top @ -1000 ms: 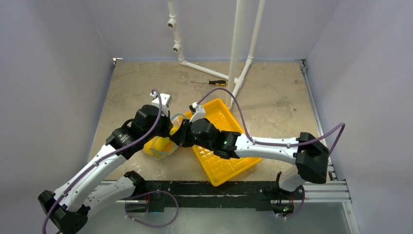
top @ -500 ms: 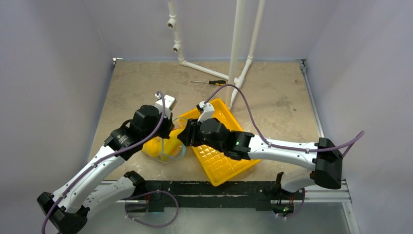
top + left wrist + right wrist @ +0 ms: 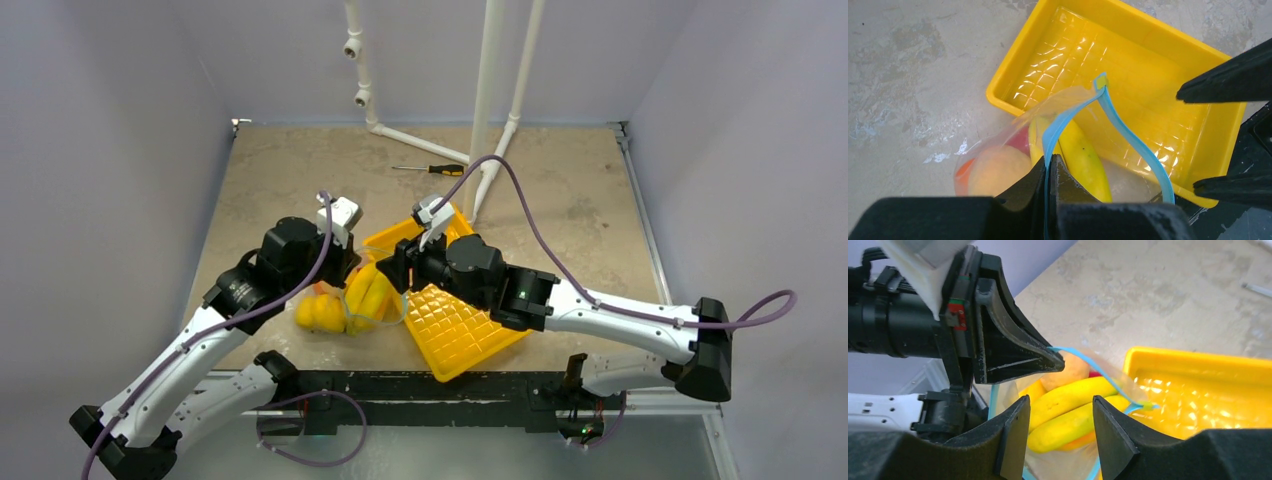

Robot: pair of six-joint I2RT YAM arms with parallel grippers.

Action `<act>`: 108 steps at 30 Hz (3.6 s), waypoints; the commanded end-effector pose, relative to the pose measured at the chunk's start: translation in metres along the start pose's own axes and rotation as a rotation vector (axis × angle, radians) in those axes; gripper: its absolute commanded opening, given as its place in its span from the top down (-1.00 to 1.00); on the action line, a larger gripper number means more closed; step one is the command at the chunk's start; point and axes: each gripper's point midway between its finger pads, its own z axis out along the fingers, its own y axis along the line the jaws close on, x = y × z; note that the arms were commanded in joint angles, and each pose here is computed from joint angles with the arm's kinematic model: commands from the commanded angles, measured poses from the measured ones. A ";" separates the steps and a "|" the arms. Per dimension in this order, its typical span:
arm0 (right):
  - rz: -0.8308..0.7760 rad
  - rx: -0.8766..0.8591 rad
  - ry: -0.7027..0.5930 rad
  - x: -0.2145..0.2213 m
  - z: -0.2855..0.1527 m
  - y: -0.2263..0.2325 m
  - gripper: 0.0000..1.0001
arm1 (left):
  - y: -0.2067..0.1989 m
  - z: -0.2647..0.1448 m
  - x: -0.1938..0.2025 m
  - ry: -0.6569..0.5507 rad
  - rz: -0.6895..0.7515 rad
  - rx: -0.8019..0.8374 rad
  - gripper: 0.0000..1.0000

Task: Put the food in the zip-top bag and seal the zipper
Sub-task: Adjust the zipper food storage bag at the center of the board.

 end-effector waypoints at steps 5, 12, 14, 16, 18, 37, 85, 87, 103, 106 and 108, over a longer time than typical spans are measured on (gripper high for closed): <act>-0.450 -0.123 -0.138 -0.041 -0.018 0.011 -0.11 | -0.012 -0.011 -0.032 -0.117 0.029 0.061 1.00; -0.691 -0.150 -0.057 -0.021 -0.015 0.002 -0.17 | -0.019 -0.016 -0.030 -0.125 0.033 0.107 1.00; -0.773 -0.166 -0.061 -0.019 -0.019 -0.001 -0.17 | -0.023 -0.019 -0.031 -0.137 0.035 0.129 1.00; -0.858 -0.145 -0.090 -0.024 -0.024 -0.007 -0.20 | -0.026 -0.022 -0.033 -0.147 0.038 0.147 1.00; -0.951 -0.147 -0.113 -0.029 -0.029 -0.010 -0.20 | -0.029 -0.024 -0.034 -0.156 0.041 0.164 1.00; -1.280 -0.235 0.059 0.018 -0.041 -0.035 -0.18 | -0.057 -0.038 -0.040 -0.160 0.059 0.313 1.00; -1.068 -0.422 0.167 0.051 -0.033 0.003 1.00 | -0.070 -0.065 -0.024 -0.078 0.009 0.388 1.00; -1.053 -0.433 0.187 0.054 -0.036 0.004 1.00 | -0.072 -0.065 -0.023 -0.069 -0.004 0.401 1.00; -0.989 -0.475 0.153 0.013 -0.067 0.030 1.00 | -0.066 -0.088 -0.049 -0.143 0.011 0.355 0.18; -0.975 -0.495 0.171 0.019 -0.067 0.033 1.00 | -0.075 -0.101 -0.064 -0.215 0.029 0.409 -0.09; -0.960 -0.513 0.193 0.024 -0.066 0.037 1.00 | -0.085 -0.110 -0.073 -0.260 0.039 0.468 -0.22</act>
